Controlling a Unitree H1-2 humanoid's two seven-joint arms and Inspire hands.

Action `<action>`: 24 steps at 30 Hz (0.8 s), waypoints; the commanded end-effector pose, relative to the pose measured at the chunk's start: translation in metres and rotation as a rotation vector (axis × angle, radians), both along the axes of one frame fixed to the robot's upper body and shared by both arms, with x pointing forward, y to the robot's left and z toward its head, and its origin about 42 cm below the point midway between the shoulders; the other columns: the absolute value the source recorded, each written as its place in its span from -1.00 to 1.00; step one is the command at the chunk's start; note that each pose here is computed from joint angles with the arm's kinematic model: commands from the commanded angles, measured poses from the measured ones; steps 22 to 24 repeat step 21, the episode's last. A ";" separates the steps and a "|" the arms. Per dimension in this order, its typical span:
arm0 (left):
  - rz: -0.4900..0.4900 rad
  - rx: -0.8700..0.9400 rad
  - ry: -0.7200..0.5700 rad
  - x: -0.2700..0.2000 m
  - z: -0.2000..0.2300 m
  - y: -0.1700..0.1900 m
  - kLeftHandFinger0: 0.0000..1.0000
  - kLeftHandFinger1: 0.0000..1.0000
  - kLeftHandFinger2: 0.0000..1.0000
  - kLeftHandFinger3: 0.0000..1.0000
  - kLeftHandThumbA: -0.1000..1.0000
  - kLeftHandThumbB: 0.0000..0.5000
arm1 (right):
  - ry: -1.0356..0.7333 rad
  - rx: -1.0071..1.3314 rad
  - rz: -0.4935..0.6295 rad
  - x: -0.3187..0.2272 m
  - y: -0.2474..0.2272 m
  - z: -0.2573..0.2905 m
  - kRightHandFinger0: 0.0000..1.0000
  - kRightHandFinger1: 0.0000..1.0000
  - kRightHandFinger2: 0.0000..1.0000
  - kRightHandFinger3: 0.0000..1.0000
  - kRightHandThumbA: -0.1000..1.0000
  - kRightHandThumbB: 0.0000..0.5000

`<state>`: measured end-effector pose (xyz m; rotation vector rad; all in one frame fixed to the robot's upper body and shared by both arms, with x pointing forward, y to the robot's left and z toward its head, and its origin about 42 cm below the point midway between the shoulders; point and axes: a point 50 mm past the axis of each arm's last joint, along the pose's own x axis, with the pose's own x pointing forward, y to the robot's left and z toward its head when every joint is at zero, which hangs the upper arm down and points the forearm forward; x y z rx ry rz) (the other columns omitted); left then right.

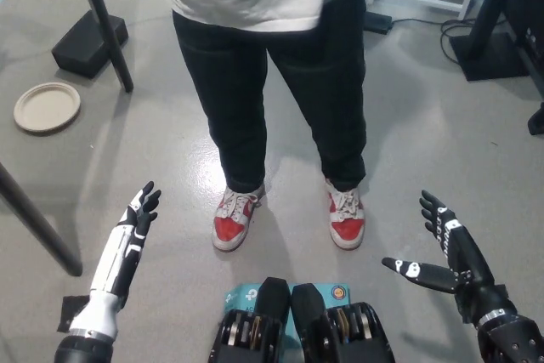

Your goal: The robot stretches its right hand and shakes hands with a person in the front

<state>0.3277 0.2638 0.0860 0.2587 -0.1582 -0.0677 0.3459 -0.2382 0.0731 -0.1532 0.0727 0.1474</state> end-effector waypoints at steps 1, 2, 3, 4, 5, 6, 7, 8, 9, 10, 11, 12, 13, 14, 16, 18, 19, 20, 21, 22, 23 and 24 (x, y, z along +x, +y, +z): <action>-0.011 0.016 -0.050 0.007 0.012 0.001 1.00 1.00 1.00 1.00 1.00 -0.55 | -0.089 -0.007 0.014 0.012 0.002 0.015 1.00 1.00 1.00 1.00 1.00 -0.15; -0.012 0.017 -0.050 0.005 0.011 0.001 1.00 1.00 1.00 1.00 1.00 -0.58 | -0.092 0.004 0.015 0.011 0.003 0.014 1.00 1.00 1.00 1.00 1.00 -0.17; -0.012 0.012 -0.049 0.005 0.011 0.001 1.00 1.00 1.00 1.00 1.00 -0.58 | -0.088 0.006 0.014 0.010 0.003 0.015 1.00 1.00 1.00 1.00 1.00 -0.15; -0.010 0.010 -0.044 0.005 0.010 0.001 1.00 1.00 1.00 1.00 1.00 -0.57 | -0.088 -0.001 0.014 0.009 0.003 0.015 1.00 1.00 1.00 1.00 1.00 -0.17; -0.009 0.012 -0.043 0.005 0.010 0.001 1.00 1.00 1.00 1.00 1.00 -0.58 | -0.088 -0.005 0.014 0.009 0.003 0.015 1.00 1.00 1.00 1.00 1.00 -0.20; -0.009 0.012 -0.042 0.004 0.009 0.000 1.00 1.00 1.00 1.00 1.00 -0.59 | -0.087 -0.006 0.015 0.009 0.003 0.014 1.00 1.00 1.00 1.00 1.00 -0.24; -0.009 0.011 -0.040 0.004 0.009 0.000 1.00 1.00 1.00 1.00 1.00 -0.58 | -0.087 -0.018 0.013 0.009 0.003 0.014 1.00 1.00 1.00 1.00 1.00 -0.22; -0.008 0.016 -0.039 0.005 0.008 0.001 1.00 1.00 1.00 1.00 1.00 -0.62 | -0.090 -0.031 0.012 0.009 0.004 0.013 1.00 1.00 1.00 1.00 1.00 -0.25; -0.008 0.017 -0.036 0.005 0.008 0.001 1.00 1.00 1.00 1.00 1.00 -0.61 | -0.092 -0.037 0.012 0.009 0.005 0.013 1.00 1.00 1.00 1.00 1.00 -0.23; -0.006 0.016 -0.037 0.005 0.007 0.001 1.00 1.00 1.00 1.00 1.00 -0.62 | -0.094 -0.042 0.012 0.008 0.005 0.013 1.00 1.00 1.00 1.00 1.00 -0.24; -0.006 0.014 -0.037 0.005 0.007 0.001 1.00 1.00 1.00 1.00 1.00 -0.65 | -0.094 -0.040 0.012 0.008 0.006 0.012 1.00 1.00 1.00 1.00 1.00 -0.22; -0.005 0.012 -0.038 0.005 0.006 0.001 1.00 1.00 1.00 1.00 1.00 -0.68 | -0.096 -0.045 0.014 0.008 0.006 0.012 1.00 1.00 1.00 1.00 1.00 -0.24; -0.004 0.009 -0.039 0.006 0.005 0.001 1.00 1.00 1.00 1.00 1.00 -0.69 | -0.098 -0.059 0.019 0.008 0.006 0.012 1.00 1.00 1.00 1.00 1.00 -0.25; -0.003 0.008 -0.037 0.006 0.005 0.001 1.00 1.00 1.00 1.00 1.00 -0.69 | -0.100 -0.067 0.023 0.009 0.007 0.012 1.00 1.00 1.00 1.00 1.00 -0.25; -0.002 0.011 -0.038 0.005 0.004 0.003 1.00 1.00 1.00 1.00 1.00 -0.65 | -0.097 -0.066 0.026 0.009 0.008 0.011 1.00 1.00 1.00 1.00 1.00 -0.28; 0.000 0.018 -0.039 0.004 0.004 0.003 1.00 1.00 1.00 1.00 1.00 -0.64 | -0.098 -0.068 0.027 0.009 0.008 0.011 1.00 1.00 1.00 1.00 1.00 -0.31; 0.001 0.023 -0.038 0.003 0.004 0.003 1.00 1.00 1.00 1.00 1.00 -0.63 | -0.099 -0.071 0.027 0.009 0.008 0.011 1.00 1.00 1.00 1.00 1.00 -0.31; 0.000 0.028 -0.034 0.003 0.004 0.002 1.00 1.00 1.00 1.00 1.00 -0.60 | -0.100 -0.072 0.026 0.008 0.008 0.011 1.00 1.00 1.00 1.00 1.00 -0.37; 0.000 0.028 -0.034 0.003 0.004 0.002 1.00 1.00 1.00 1.00 1.00 -0.60 | -0.100 -0.072 0.026 0.008 0.008 0.011 1.00 1.00 1.00 1.00 1.00 -0.37; 0.000 0.028 -0.034 0.003 0.004 0.002 1.00 1.00 1.00 1.00 1.00 -0.60 | -0.100 -0.072 0.026 0.008 0.008 0.011 1.00 1.00 1.00 1.00 1.00 -0.37; 0.000 0.028 -0.034 0.003 0.004 0.002 1.00 1.00 1.00 1.00 1.00 -0.60 | -0.100 -0.072 0.026 0.008 0.008 0.011 1.00 1.00 1.00 1.00 1.00 -0.37; 0.000 0.028 -0.034 0.003 0.004 0.002 1.00 1.00 1.00 1.00 1.00 -0.60 | -0.100 -0.072 0.026 0.008 0.008 0.011 1.00 1.00 1.00 1.00 1.00 -0.37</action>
